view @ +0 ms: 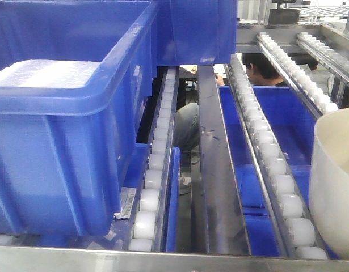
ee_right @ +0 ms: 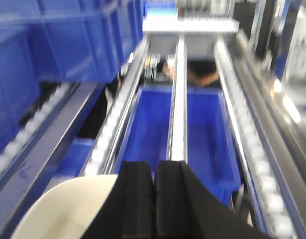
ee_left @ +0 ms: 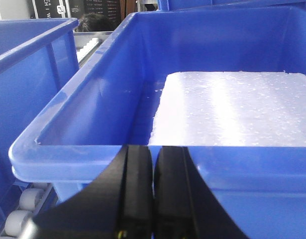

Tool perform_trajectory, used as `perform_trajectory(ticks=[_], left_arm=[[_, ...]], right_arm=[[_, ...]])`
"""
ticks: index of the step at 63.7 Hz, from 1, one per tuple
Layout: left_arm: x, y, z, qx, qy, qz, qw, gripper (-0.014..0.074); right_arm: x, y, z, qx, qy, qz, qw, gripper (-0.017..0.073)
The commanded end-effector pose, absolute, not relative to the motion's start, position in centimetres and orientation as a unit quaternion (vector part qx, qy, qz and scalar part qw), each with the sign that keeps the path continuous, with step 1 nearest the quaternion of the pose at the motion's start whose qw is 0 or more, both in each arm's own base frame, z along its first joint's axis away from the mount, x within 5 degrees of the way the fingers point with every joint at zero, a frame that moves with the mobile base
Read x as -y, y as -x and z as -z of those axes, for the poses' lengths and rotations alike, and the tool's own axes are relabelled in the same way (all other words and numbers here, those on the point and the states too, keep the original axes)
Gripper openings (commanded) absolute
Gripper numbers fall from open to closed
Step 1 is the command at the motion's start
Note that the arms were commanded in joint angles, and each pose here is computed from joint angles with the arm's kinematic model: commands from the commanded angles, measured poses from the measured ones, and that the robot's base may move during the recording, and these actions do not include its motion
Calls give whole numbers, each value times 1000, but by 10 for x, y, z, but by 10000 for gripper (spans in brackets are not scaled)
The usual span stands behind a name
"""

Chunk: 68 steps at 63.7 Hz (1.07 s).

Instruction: Move white bin to right shelf second layer

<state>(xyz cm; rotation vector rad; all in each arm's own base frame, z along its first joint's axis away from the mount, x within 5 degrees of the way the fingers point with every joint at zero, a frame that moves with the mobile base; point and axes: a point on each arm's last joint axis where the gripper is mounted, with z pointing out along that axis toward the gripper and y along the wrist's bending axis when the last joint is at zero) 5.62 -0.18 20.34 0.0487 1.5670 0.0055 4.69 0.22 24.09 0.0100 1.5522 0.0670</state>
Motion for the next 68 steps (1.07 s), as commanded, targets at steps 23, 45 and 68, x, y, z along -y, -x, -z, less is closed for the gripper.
perform_trajectory(ticks=[23, 45, 68], left_arm=[[1, -56, -199, -683, -16, -1, 730, 85], [1, -56, -199, -683, -16, -1, 730, 85], [1, -56, -199, -683, -16, -1, 730, 85]], right_arm=[[-1, -54, -214, -652, -4, -19, 758, 56], [-1, -54, -214, -653, -4, -19, 757, 56], [-1, -54, -214, -653, -4, -19, 757, 56]])
